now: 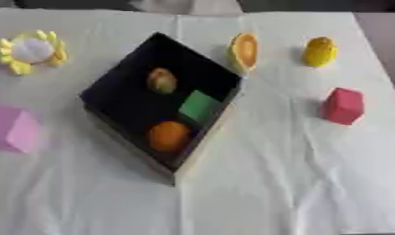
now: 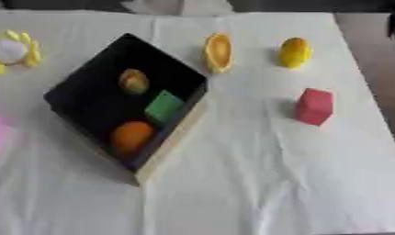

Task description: Pick up objects on the table and place them in the box.

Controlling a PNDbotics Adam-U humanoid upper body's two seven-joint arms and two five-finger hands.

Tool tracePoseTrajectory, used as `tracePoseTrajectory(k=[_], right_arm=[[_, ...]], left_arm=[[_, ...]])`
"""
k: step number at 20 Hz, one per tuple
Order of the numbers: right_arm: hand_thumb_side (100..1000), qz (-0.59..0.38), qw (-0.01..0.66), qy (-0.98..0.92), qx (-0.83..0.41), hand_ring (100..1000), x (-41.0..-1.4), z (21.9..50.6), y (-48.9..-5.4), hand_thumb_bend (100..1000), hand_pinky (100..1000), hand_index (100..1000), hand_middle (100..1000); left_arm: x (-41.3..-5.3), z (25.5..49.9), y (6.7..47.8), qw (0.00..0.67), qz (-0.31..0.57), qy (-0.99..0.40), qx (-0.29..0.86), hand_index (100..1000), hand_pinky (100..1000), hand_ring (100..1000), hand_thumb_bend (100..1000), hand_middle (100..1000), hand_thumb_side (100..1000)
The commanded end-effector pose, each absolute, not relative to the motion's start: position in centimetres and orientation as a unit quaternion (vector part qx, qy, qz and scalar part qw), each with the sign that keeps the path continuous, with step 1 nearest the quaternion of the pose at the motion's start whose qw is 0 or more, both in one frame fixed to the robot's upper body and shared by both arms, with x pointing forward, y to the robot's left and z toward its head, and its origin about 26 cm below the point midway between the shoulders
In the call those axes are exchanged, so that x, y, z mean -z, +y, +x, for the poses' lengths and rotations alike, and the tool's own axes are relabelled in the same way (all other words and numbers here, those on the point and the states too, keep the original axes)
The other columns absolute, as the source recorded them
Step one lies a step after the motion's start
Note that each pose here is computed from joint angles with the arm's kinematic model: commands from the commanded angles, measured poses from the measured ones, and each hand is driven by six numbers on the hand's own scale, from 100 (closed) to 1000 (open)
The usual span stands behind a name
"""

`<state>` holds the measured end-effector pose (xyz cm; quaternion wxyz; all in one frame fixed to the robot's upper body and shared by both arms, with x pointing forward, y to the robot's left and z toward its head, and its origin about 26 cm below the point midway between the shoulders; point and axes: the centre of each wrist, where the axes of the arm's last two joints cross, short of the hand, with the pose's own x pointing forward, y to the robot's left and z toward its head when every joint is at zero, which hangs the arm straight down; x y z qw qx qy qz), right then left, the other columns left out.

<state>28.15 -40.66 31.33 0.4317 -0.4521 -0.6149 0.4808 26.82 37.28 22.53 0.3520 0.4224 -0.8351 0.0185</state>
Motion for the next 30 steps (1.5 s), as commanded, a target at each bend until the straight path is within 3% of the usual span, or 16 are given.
tracePoseTrajectory(k=[1, 6, 13, 24, 30], right_arm=[[318, -0.464, 0.421, -0.580, -0.520, 891, -33.0, 27.8, -40.8, 223, 887, 861, 782], [371, -0.449, 0.426, -0.555, -0.556, 875, -32.7, 27.8, -40.2, 256, 887, 892, 777], [395, -0.423, 0.429, -0.523, -0.603, 910, -31.8, 27.6, -38.7, 371, 896, 904, 827], [317, -0.396, 0.434, -0.527, -0.614, 911, -31.1, 27.4, -36.3, 362, 894, 891, 832], [344, -0.381, 0.460, -0.529, -0.603, 909, -30.6, 27.5, -35.7, 359, 893, 881, 827]], left_arm=[[-24.0, 26.6, 37.4, 0.330, 0.431, -0.840, -0.006, 895, 796, 721, 261, 719, 528], [-23.9, 26.6, 37.3, 0.330, 0.428, -0.841, -0.010, 895, 796, 720, 259, 719, 530], [-24.0, 26.7, 37.1, 0.330, 0.424, -0.844, -0.009, 894, 796, 720, 257, 719, 532], [-24.0, 26.9, 36.8, 0.331, 0.413, -0.848, -0.011, 893, 796, 719, 254, 719, 536], [-24.0, 26.9, 36.7, 0.332, 0.409, -0.850, -0.013, 892, 796, 718, 251, 719, 539]])
